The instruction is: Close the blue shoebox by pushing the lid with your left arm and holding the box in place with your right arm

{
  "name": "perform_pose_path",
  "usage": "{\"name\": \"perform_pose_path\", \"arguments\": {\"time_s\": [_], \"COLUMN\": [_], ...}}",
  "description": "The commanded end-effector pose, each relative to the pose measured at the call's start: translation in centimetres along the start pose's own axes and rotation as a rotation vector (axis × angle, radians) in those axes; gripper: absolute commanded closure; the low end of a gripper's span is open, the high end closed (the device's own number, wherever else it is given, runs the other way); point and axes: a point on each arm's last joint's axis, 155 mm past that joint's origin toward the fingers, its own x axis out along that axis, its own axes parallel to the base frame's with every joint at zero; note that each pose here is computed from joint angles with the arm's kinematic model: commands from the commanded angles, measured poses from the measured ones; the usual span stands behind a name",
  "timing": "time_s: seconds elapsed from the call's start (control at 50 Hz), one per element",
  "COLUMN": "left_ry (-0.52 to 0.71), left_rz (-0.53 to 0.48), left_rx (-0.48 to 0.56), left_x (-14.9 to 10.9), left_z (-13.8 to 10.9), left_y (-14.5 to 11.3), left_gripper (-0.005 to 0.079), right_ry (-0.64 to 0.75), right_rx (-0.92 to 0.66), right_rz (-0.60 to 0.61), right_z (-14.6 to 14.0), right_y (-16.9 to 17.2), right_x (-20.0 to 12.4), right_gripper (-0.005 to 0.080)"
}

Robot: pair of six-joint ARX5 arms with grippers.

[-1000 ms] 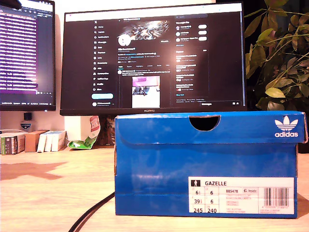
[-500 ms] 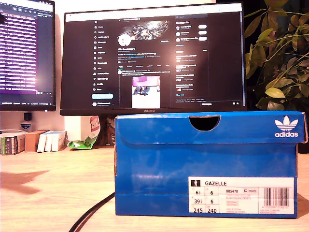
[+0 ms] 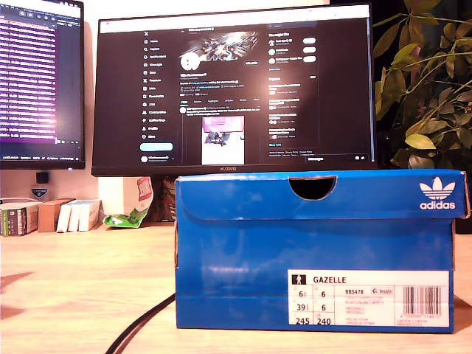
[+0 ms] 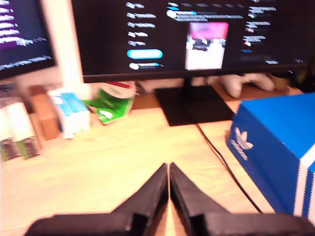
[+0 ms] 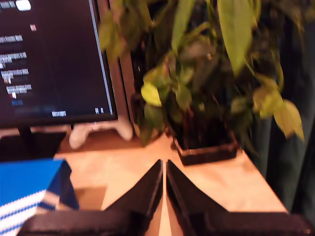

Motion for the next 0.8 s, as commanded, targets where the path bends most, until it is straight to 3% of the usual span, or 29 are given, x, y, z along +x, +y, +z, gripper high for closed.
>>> {"name": "perform_pose_path", "arguments": {"time_s": [0.0, 0.28, 0.62, 0.78], "left_ry": [-0.007, -0.075, -0.152, -0.127], "left_rz": [0.016, 0.103, 0.184, 0.182], "left_rx": [-0.017, -0.08, -0.133, -0.185], "left_x": [-0.2, -1.6, -3.0, -2.6], "left_z": [-0.8, -2.0, -2.4, -4.1], "left_y": [0.1, 1.1, 2.0, 2.1], "left_gripper": [0.0752, 0.0752, 0.0752, 0.0752], "right_ry": [0.022, 0.026, 0.055, 0.061], "right_rx": [0.023, 0.037, 0.087, 0.115], "right_rz": [-0.022, -0.075, -0.062, -0.064], "right_z": [-1.3, -1.9, -5.1, -6.7], "right_y": [-0.5, -1.5, -1.3, -1.5], "right_x": [-0.2, -1.9, -2.4, -2.7], "right_gripper": [0.0757, 0.0757, 0.0757, 0.0757]}}
